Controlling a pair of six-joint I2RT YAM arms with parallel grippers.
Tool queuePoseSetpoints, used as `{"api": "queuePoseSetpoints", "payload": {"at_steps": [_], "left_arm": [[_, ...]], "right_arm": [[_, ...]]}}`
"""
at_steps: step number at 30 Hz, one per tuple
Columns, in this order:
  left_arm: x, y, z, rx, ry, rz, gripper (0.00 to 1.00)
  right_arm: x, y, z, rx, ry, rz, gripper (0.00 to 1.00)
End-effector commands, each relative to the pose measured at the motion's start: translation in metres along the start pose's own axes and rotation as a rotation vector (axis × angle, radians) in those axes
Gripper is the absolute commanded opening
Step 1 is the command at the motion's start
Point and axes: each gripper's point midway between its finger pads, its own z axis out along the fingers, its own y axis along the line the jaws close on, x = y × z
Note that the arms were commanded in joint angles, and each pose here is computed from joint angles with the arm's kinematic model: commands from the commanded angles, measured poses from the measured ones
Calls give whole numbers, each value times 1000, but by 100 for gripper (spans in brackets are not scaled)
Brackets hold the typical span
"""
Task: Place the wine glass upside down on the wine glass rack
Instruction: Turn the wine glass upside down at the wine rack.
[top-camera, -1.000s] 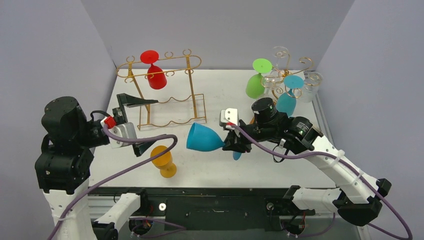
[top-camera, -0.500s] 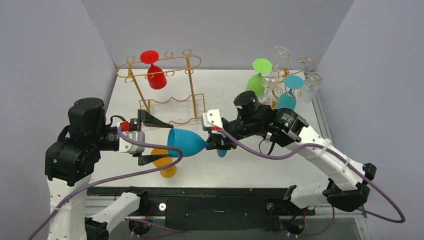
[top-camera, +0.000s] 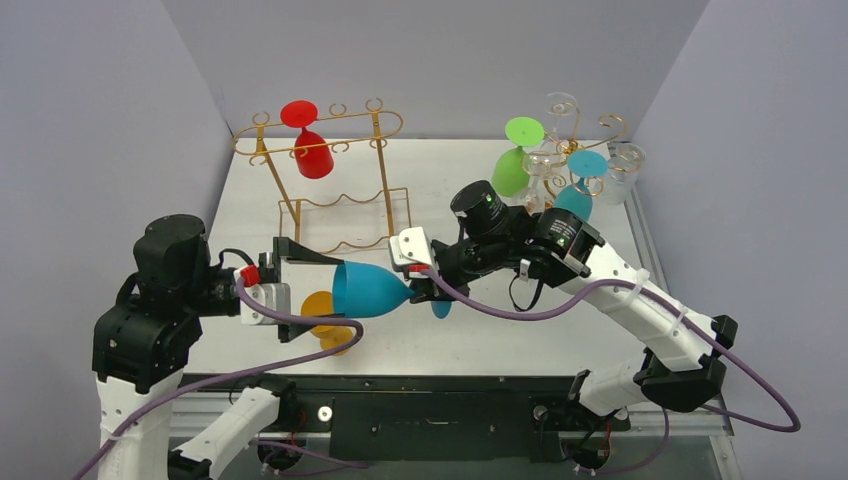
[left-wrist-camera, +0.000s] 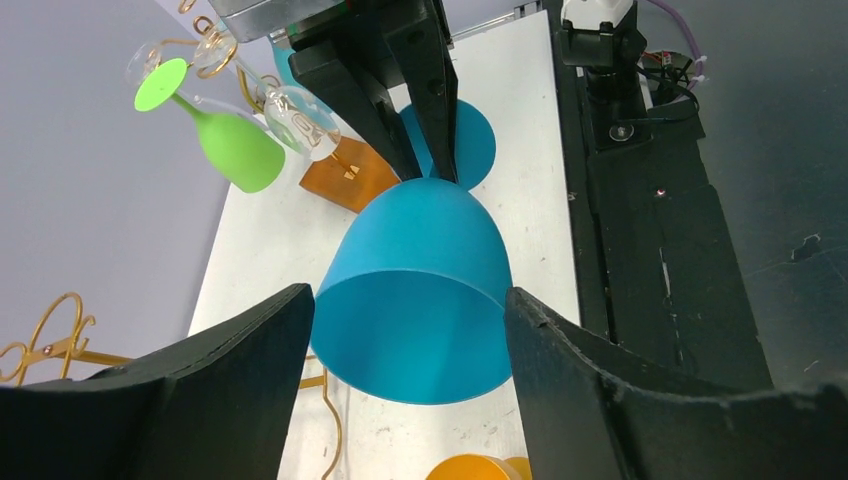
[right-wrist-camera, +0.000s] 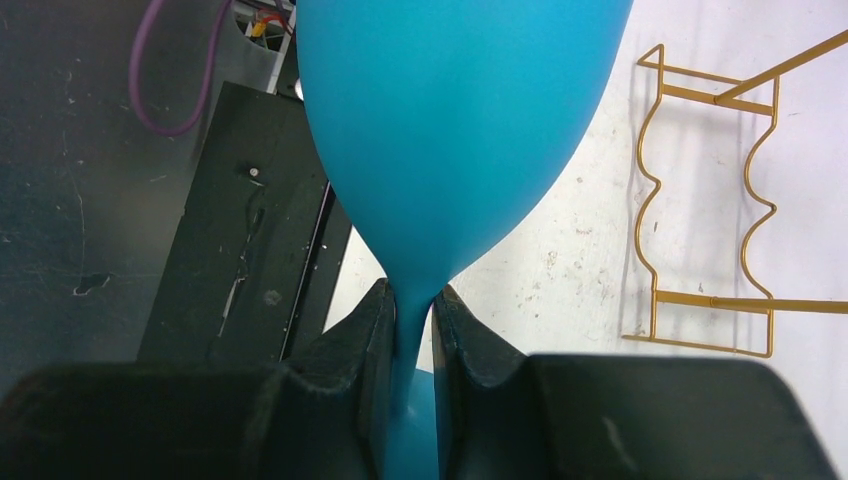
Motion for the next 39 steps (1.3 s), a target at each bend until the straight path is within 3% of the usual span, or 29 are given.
{"api": "queuePoseSetpoints", "payload": {"at_steps": [1,4,9,16,23,27,30,32,35,39], "left_arm": [[-3,16,-1,-26,29,74,68],[-7,9,-5,-4,34,78,77],[-11,5,-9,-25,35,80,83],[-6,1,-8,-15,40,74,83],[-14,11,4,-12,-53,-32,75],[-2,9,8,7,-33,-86,62],[11,12,6,-23,15,-44,47],[17,14,5,-38,35,-16,31],[20,20,4,-67,47,44,0],[23,36,-1,-177,58,176,0]], "right_arm": [[-23,16,-8,-52,-63,-120,10],[-9,19,-11,-39,-25,-116,9],[-2,21,-21,1,-31,-117,9],[-22,24,-25,-6,-97,-133,9],[-45,10,-9,15,-123,-130,8],[-60,0,-3,54,-166,-126,7],[-67,-3,-2,77,-181,-144,8],[-70,-8,-3,100,-187,-145,13],[-76,-18,-5,158,-203,-120,25],[-86,-35,-14,269,-242,-70,43]]}}
